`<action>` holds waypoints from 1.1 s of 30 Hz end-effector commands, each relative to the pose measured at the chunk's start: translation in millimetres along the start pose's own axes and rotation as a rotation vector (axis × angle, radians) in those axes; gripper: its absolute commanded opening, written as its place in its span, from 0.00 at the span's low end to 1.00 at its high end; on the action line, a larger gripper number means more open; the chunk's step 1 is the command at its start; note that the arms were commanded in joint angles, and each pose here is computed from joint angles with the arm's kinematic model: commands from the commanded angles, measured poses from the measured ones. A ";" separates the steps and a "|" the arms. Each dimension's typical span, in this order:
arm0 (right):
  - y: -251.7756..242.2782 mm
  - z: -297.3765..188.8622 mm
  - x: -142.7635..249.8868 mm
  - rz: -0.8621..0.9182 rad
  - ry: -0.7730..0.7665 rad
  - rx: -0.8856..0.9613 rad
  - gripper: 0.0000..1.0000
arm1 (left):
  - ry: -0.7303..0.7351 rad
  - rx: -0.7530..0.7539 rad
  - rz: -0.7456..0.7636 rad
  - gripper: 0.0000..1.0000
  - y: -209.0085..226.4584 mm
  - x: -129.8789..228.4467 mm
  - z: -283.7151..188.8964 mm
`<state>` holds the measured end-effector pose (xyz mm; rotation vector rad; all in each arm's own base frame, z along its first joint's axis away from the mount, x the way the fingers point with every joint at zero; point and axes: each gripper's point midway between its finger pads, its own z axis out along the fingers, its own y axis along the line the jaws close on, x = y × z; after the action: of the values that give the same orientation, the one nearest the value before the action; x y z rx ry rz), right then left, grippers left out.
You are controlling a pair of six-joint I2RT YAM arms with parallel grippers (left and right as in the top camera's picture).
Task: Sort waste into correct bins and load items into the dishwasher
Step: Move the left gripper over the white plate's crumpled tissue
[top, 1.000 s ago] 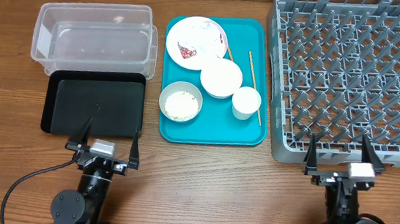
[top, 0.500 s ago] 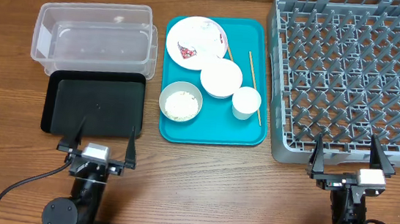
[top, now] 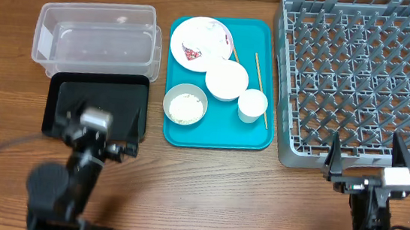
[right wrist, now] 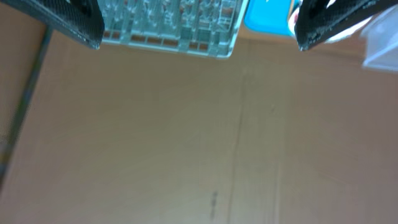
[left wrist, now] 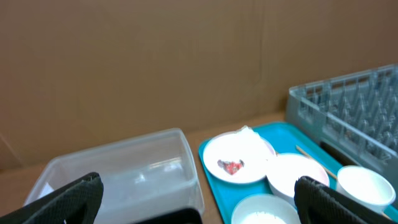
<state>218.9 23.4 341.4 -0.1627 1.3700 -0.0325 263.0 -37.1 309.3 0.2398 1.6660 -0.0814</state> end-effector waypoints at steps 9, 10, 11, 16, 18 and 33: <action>15.0 45.8 -49.7 0.045 0.223 -0.146 1.00 | 0.238 0.063 -0.029 1.00 9.7 -86.5 60.5; 17.5 50.8 -50.8 0.048 0.259 -0.165 1.00 | 0.266 0.077 -0.019 1.00 6.9 -88.8 66.7; 20.7 56.2 -51.8 0.053 0.300 -0.188 1.00 | 0.309 0.098 -0.002 1.00 2.3 -90.7 76.2; 26.8 77.4 -40.2 0.115 0.517 -0.221 1.00 | 0.493 0.086 0.040 1.00 -9.7 -75.9 109.7; 30.5 84.4 -33.6 0.122 0.591 -0.241 1.00 | 0.566 0.098 0.063 1.00 -18.6 -63.1 121.8; 54.9 103.8 15.7 0.174 0.818 -0.351 1.00 | 0.771 0.466 -0.192 1.00 -106.3 7.3 171.3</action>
<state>322.5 79.2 321.0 -0.3294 2.2470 0.2780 407.3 -146.7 258.4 0.4829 2.4809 -0.3862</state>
